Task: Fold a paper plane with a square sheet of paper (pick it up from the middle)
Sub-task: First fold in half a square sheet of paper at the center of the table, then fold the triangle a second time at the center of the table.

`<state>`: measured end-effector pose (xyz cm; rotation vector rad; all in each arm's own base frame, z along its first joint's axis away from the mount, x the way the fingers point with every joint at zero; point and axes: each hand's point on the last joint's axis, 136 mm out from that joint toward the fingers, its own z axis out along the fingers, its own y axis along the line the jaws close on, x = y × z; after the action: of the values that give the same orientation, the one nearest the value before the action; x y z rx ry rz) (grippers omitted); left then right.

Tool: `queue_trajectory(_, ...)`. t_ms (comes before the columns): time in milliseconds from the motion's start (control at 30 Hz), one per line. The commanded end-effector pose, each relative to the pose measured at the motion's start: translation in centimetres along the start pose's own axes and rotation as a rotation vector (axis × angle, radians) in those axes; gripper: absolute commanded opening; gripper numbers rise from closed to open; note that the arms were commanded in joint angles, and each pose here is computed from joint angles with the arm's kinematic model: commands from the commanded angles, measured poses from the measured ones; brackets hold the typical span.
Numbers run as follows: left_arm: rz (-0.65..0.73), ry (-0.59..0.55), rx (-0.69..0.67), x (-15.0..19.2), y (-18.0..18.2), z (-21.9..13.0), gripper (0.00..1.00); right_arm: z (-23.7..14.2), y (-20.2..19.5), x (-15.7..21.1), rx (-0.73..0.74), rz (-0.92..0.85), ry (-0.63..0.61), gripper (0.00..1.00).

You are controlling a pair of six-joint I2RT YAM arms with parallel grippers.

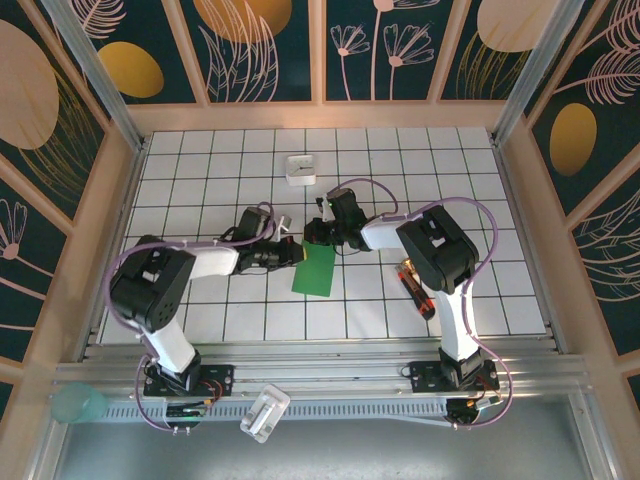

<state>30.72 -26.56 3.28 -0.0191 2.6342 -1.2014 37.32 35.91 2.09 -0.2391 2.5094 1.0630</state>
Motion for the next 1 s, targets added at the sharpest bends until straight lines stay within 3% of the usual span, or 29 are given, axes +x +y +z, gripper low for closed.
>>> queue_trajectory(0, 0.001, 0.037, -0.034, 0.6, 1.7, 1.0, 0.00, 0.0, -7.0, 4.7, 0.223, 0.067, 0.119, 0.00)
queue_trajectory(367, -0.005, 0.209, -0.146, 8.9, 5.4, -1.1, 0.00, 0.1, -7.4, 4.4, 0.238, 0.053, 0.124, 0.00)
queue_trajectory(633, 0.004, 0.254, -0.174, 13.0, 5.1, -3.6, 0.00, 0.9, -6.6, 3.7, 0.198, -0.007, 0.156, 0.00)
queue_trajectory(767, 0.088, 0.155, -0.010, 10.4, 0.1, -4.4, 0.00, 1.1, -4.7, 3.1, 0.117, -0.069, 0.185, 0.00)
queue_trajectory(867, 0.140, -0.021, 0.093, 5.8, -3.8, -5.6, 0.12, 0.1, -1.8, 1.6, 0.026, -0.146, 0.185, 0.00)
queue_trajectory(967, 0.088, -0.192, 0.103, 1.5, -4.2, -6.6, 0.20, -2.1, 1.1, -0.2, -0.042, -0.190, 0.162, 0.02)
